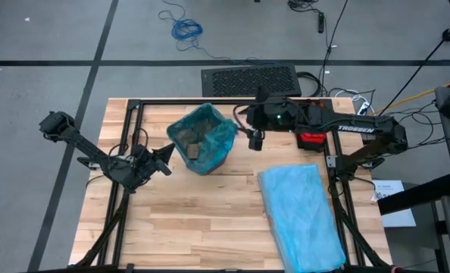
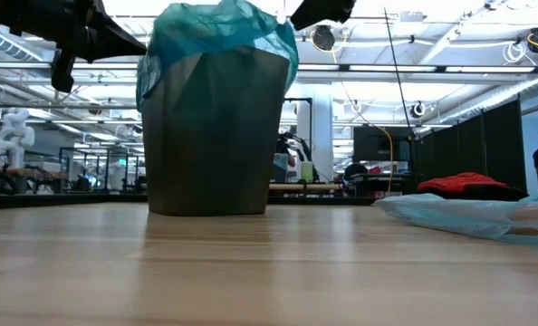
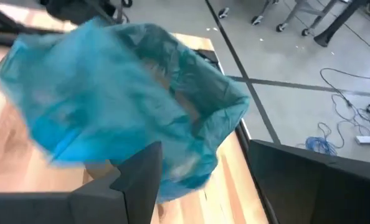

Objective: Place trash/remove bag and relplace
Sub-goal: Remove the trash bag from the bin

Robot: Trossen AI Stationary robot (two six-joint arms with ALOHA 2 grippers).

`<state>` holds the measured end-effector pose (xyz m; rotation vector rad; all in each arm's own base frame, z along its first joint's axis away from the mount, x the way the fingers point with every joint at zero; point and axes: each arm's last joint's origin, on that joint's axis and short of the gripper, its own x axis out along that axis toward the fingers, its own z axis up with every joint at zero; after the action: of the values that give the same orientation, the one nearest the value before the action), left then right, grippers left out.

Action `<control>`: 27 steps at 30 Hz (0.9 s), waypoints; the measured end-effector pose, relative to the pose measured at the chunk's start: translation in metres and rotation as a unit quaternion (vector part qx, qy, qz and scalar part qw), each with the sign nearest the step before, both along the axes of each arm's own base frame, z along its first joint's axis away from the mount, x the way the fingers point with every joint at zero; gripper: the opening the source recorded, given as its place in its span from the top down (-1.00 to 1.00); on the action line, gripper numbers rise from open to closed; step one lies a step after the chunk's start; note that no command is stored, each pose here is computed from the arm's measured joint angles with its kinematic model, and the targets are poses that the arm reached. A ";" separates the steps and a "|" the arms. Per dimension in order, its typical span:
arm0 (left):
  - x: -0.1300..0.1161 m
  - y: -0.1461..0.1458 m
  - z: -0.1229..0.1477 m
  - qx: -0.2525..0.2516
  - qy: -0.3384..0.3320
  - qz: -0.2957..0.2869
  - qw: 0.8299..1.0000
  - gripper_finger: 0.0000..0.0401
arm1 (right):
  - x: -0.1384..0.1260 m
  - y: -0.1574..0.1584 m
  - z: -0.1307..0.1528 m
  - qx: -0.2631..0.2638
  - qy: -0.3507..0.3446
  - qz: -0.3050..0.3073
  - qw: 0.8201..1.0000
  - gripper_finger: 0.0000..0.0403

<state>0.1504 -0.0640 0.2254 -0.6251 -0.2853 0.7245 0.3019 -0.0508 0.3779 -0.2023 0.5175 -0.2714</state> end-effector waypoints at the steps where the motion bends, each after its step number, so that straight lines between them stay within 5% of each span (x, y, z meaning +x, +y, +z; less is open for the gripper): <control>1: 0.000 0.000 0.000 0.000 -0.001 0.000 1.000 1.00 | -0.002 -0.001 0.001 0.007 -0.002 -0.005 1.000 -0.15; 11: -0.003 0.002 0.004 -0.006 -0.010 0.000 1.000 1.00 | -0.011 -0.074 -0.031 0.136 0.048 -0.169 0.975 -0.08; 18: -0.002 0.001 0.004 -0.005 -0.012 -0.014 1.000 1.00 | 0.011 -0.145 -0.078 0.358 -0.004 -0.060 0.932 0.03; 27: -0.002 0.001 0.004 0.005 -0.005 -0.026 1.000 1.00 | 0.041 -0.186 -0.141 0.529 -0.033 0.003 0.848 0.02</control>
<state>0.1485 -0.0632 0.2296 -0.6234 -0.2806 0.6708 0.3428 -0.2366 0.2366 0.8855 0.5322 0.0431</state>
